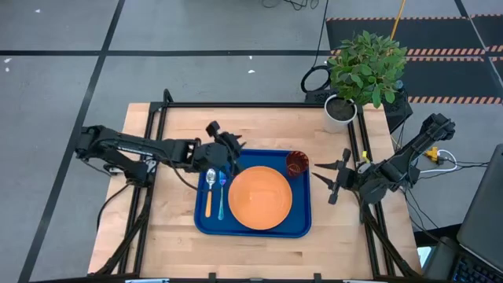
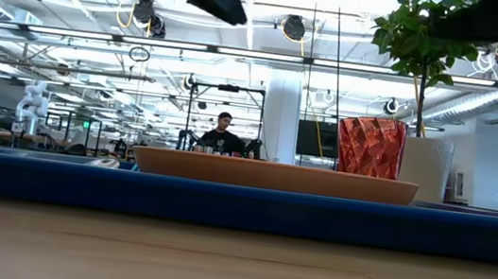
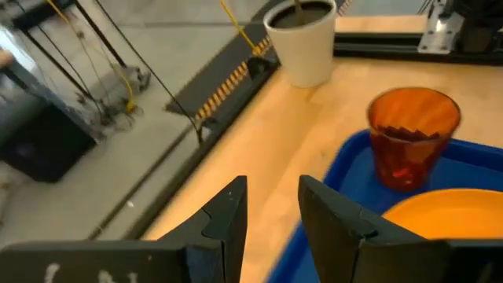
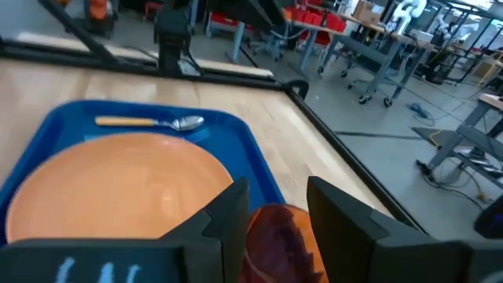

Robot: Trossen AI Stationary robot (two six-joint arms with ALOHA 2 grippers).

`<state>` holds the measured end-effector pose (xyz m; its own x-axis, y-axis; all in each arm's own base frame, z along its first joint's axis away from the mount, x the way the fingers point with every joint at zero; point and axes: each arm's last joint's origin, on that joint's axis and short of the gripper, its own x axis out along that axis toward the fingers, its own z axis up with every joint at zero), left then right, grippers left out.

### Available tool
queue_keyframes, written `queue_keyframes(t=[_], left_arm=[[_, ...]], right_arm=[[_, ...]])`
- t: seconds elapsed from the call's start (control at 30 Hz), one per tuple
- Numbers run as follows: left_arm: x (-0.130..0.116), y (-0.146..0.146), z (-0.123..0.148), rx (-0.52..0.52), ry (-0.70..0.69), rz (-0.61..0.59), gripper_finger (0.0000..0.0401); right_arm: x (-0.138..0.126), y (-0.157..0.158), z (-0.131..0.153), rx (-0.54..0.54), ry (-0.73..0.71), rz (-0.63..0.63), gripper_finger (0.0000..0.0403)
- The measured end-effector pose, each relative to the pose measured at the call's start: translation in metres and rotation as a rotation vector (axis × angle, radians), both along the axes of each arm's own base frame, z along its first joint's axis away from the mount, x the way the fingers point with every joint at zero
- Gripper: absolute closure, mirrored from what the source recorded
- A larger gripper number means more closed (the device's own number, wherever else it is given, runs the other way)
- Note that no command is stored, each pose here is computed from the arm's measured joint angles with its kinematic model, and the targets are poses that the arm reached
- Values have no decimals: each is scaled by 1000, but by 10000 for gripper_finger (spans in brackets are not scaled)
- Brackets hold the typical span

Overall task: Pick and place plate/cup/fork/spoon on tray
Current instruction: Adjust the blue serving tray

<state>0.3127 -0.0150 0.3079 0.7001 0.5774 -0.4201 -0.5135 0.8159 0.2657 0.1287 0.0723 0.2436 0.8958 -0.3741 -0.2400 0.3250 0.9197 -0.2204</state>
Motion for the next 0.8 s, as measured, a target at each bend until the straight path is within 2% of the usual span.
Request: queue_keyframes(t=[0.13,0.23,0.4,0.57,0.7,0.8], left_arm=[[-16,9,1,43,-9,-53,281],[-33,18,-8,27,-94,-152,281],[-77,31,-28,23,-258,-339,281],[-120,39,-27,22,-392,-429,281],[-141,38,-34,16,-430,-566,281],[-148,38,-39,-11,-462,-601,281]], right_arm=[[-4,-3,5,13,-29,7,277],[-8,-6,11,42,-69,9,277],[-21,-14,22,49,-125,39,277],[-37,-25,29,38,-148,112,277],[-46,-33,18,43,-161,115,277],[-49,-36,6,119,-225,103,277]])
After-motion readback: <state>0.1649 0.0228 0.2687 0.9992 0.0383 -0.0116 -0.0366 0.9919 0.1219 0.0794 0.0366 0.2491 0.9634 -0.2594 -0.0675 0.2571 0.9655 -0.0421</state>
